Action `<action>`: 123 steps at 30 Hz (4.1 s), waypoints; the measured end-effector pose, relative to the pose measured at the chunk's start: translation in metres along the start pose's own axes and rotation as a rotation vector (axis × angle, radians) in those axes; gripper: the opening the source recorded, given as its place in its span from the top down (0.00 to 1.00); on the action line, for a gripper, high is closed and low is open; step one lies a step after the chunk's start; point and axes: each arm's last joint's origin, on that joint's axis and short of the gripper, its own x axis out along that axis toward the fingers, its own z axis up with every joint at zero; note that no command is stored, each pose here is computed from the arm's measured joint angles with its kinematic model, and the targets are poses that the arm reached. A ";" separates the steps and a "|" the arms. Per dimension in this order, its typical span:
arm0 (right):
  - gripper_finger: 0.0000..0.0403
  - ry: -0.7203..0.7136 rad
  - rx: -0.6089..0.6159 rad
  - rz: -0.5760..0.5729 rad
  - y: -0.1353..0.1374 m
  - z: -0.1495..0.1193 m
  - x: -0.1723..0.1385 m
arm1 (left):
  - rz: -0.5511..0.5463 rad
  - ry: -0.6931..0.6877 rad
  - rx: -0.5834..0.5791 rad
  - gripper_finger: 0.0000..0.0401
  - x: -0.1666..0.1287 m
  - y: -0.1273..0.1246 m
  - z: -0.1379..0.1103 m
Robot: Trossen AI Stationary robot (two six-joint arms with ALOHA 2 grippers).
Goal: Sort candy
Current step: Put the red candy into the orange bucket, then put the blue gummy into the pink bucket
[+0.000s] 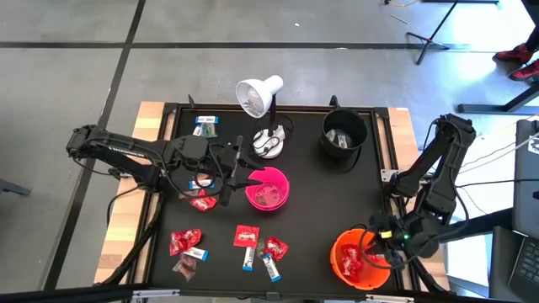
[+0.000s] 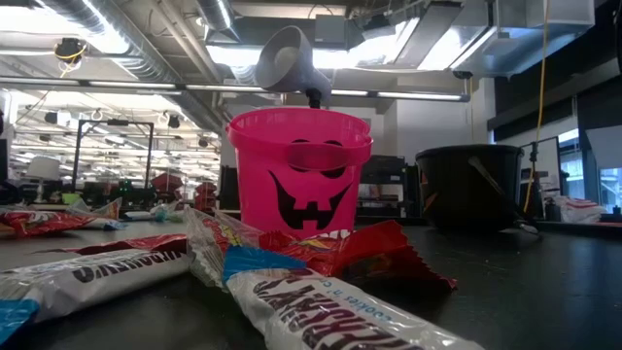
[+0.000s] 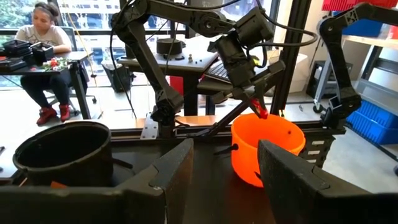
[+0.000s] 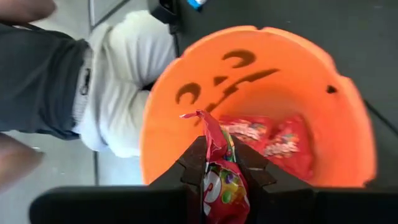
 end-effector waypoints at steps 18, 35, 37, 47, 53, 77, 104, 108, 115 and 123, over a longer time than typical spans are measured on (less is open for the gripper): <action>0.88 0.009 0.006 -0.007 -0.001 0.000 0.000 | 0.001 0.004 0.000 0.58 0.000 0.000 0.000; 0.61 0.008 0.013 0.041 0.003 0.001 -0.002 | 0.016 0.023 0.001 0.58 0.006 0.001 -0.005; 0.54 -0.004 0.017 0.053 0.004 0.002 -0.003 | 0.016 0.022 0.001 0.58 0.009 0.001 -0.007; 0.43 -0.453 0.113 0.101 0.009 0.020 -0.020 | 0.015 -0.014 0.025 0.58 0.012 0.001 -0.005; 0.45 -0.748 0.037 0.020 0.012 0.029 -0.027 | 0.016 -0.040 0.028 0.58 0.012 0.001 -0.002; 0.46 -0.718 -0.015 0.052 0.018 0.034 -0.025 | 0.411 0.394 0.081 0.58 -0.073 0.016 0.034; 0.46 -1.041 -0.261 -0.572 -0.033 0.144 -0.034 | 0.796 0.886 -0.226 0.58 -0.095 0.161 -0.019; 0.46 -1.043 -0.568 -0.573 -0.036 0.166 -0.047 | 0.900 0.948 -0.309 0.58 -0.111 0.195 -0.034; 0.46 -1.050 -0.636 -0.680 -0.056 0.183 -0.060 | 1.004 1.007 -0.435 0.58 -0.126 0.237 -0.059; 0.46 -1.092 -0.443 -0.607 -0.063 0.190 -0.056 | 1.021 1.075 -0.524 0.58 -0.123 0.257 -0.082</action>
